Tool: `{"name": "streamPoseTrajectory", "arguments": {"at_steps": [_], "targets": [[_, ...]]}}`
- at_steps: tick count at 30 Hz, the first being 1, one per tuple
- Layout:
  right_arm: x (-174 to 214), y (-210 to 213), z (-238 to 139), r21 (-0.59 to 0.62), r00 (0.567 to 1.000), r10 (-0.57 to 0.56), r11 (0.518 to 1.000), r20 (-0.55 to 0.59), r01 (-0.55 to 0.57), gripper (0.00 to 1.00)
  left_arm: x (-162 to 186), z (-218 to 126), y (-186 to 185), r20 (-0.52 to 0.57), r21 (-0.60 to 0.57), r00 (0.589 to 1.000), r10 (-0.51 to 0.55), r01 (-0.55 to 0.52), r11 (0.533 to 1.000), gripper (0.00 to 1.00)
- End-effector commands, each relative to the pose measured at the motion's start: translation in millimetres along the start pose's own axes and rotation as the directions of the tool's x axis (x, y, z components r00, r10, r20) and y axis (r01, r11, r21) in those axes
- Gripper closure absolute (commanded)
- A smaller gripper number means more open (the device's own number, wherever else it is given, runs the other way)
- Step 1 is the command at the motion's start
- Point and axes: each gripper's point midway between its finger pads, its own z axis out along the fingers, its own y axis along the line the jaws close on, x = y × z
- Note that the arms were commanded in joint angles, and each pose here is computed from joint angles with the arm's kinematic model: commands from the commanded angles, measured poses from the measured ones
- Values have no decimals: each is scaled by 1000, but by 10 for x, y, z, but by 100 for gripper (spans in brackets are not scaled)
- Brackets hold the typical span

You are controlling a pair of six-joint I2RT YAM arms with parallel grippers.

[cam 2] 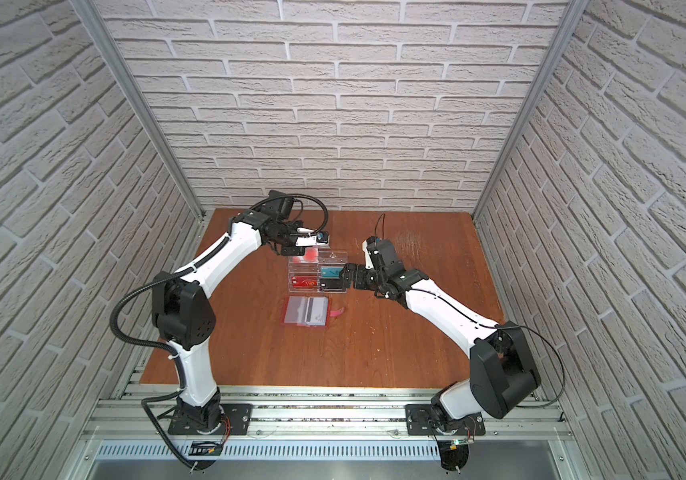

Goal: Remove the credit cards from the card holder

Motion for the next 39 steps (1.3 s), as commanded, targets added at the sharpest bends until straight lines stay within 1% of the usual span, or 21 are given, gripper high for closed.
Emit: {"name": "streamPoseTrajectory", "arguments": {"at_steps": [1, 7, 11, 14, 19, 23, 29, 36, 39], "targets": [[-95, -27, -160, -28, 998, 20, 999, 58, -18, 0, -141, 107, -17, 32, 14, 999, -4, 4, 1000, 100], [-83, -186, -234, -15, 997, 42, 999, 67, -41, 0, -362, 262, 1, 67, 3, 998, -6, 6, 1000, 100], [-70, -225, -253, -17, 996, 49, 999, 70, -48, 0, -454, 384, -12, 69, 10, 998, 2, -3, 1000, 100], [-61, -254, -259, -15, 996, 52, 999, 70, -51, 0, -473, 480, -8, 55, 10, 998, 1, -1, 1000, 100], [-47, -298, -256, -18, 996, 58, 998, 70, -57, 0, -469, 534, 57, 54, -12, 998, -22, 22, 1000, 100], [-18, -351, -226, -14, 996, 67, 998, 66, -66, 0, -436, 532, 84, 42, -24, 999, -22, 23, 999, 100], [11, -385, -182, -19, 995, 78, 997, 60, -77, 0, -455, 398, 96, 69, -38, 997, -17, 19, 999, 100], [12, -375, -159, -27, 995, 87, 996, 57, -86, 0, -377, 350, 34, 50, -18, 999, -13, 14, 1000, 100], [9, -367, -149, -33, 994, 92, 995, 57, -90, 0, -364, 308, 28, 54, -35, 999, -9, 11, 999, 100]]}}
